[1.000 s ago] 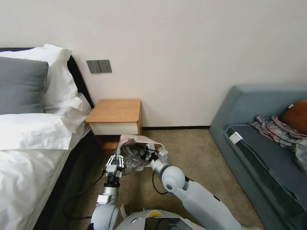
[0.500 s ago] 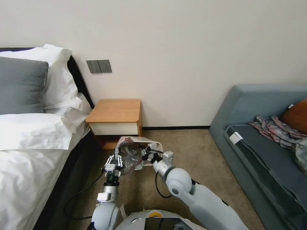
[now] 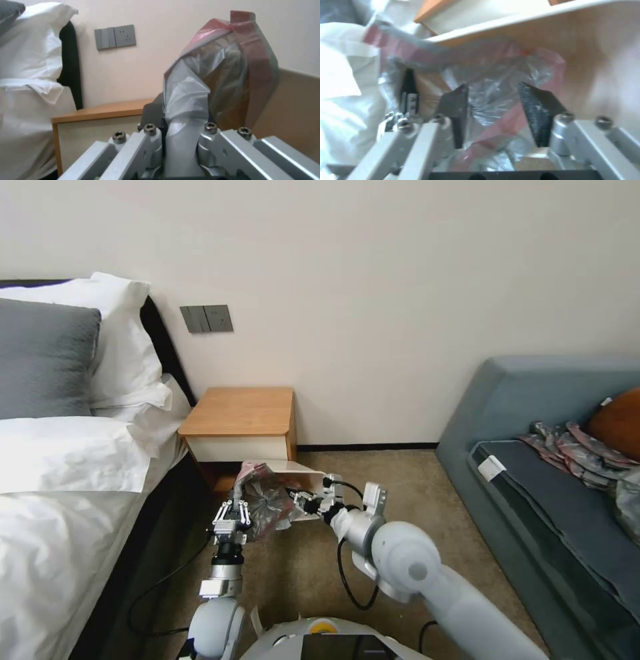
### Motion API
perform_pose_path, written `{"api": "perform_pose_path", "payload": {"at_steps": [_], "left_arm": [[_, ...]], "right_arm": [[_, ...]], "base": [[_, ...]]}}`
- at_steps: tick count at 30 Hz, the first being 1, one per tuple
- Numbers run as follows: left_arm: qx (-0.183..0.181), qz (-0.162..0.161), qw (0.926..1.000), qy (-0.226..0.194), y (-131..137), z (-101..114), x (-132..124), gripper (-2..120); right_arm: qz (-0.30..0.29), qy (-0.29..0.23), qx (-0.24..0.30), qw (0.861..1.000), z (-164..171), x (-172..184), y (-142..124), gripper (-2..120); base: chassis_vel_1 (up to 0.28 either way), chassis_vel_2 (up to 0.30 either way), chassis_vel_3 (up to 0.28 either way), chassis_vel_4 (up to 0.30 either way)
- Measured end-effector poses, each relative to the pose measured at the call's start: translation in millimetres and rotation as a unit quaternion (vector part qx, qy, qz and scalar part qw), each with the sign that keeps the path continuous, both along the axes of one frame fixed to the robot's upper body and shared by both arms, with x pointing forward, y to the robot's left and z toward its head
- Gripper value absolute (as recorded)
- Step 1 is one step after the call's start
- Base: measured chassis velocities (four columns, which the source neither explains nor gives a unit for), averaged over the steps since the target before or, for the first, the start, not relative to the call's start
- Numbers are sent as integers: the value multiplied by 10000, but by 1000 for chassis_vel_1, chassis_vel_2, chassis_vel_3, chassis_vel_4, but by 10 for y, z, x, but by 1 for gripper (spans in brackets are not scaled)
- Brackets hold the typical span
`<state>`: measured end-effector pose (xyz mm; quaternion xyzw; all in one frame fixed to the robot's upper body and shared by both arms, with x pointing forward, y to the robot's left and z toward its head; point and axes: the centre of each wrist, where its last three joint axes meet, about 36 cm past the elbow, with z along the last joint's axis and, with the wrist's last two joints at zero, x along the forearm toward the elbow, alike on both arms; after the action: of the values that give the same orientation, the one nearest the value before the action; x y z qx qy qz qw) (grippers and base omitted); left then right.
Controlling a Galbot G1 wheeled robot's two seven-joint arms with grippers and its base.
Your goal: Pick up the garbage bag from the table and place it over the trash can.
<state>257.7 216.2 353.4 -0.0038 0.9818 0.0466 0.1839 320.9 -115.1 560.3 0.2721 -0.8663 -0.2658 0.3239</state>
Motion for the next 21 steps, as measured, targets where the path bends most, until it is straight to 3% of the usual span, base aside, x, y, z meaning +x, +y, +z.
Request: {"api": "perform_pose_path", "payload": {"at_steps": [2,5,6,9,12,15,21], "left_arm": [[71,-28,10000,-49,-6,-4,-3,8],[105,-42,9999,-69,-7,-7,-6,8],[130,-57,9999,-87,-8,-9,-13,8],[149,-65,9998,-99,-8,-9,-17,8],[225,-74,9996,-164,0,-4,-19,8],[239,-75,9995,-192,3,1,-18,8],[248,-76,9993,-251,7,17,-13,8]], "right_arm": [[-140,129,-151,9997,-20,56,33,55],[-185,182,-194,9995,-34,77,57,59],[-251,283,-226,9990,-64,113,97,68],[-321,375,-249,9985,-95,150,135,75],[-510,559,-332,9966,-166,226,239,90],[-603,644,-379,9954,-203,269,310,98],[-739,627,-473,9942,-276,368,412,99]], "base": [[0,0,0,0],[0,0,0,0],[0,0,0,0],[0,0,0,0],[0,0,0,0],[0,0,0,0],[0,0,0,0]]}}
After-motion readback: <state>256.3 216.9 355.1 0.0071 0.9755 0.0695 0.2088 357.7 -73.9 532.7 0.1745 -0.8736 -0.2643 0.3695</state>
